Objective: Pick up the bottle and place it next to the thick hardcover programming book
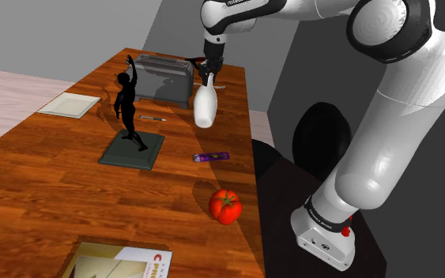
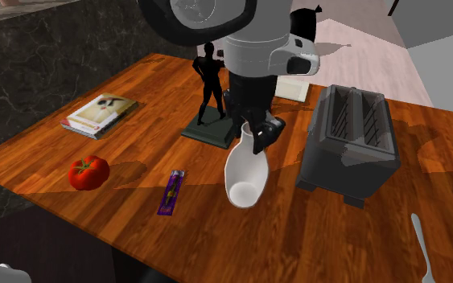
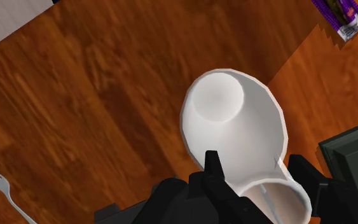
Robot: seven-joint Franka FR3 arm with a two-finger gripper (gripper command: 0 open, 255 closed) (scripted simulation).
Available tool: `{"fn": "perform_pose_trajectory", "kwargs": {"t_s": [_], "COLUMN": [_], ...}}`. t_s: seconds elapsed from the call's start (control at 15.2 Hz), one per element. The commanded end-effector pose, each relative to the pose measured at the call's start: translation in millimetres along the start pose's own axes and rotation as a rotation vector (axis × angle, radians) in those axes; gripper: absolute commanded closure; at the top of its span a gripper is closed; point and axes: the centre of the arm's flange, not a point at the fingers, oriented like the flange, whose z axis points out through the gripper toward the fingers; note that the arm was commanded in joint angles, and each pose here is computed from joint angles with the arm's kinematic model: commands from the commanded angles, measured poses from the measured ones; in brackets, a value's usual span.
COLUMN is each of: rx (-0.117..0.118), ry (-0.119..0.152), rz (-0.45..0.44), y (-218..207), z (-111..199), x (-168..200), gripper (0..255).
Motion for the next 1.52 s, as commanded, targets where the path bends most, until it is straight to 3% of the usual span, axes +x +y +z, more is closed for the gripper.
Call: {"fn": "perform_pose_trajectory", "kwargs": {"t_s": [0.0, 0.79, 1.45], "rx": [0.0, 0.0, 0.0], "ry": [0.0, 0.0, 0.0], "rz": [0.0, 0.0, 0.0], "y": [-0.7, -0.7, -132.6], "z": [-11.8, -72.9, -73.2], "x": [0.8, 3.8, 6.6], "gripper": [255, 255, 255]}}
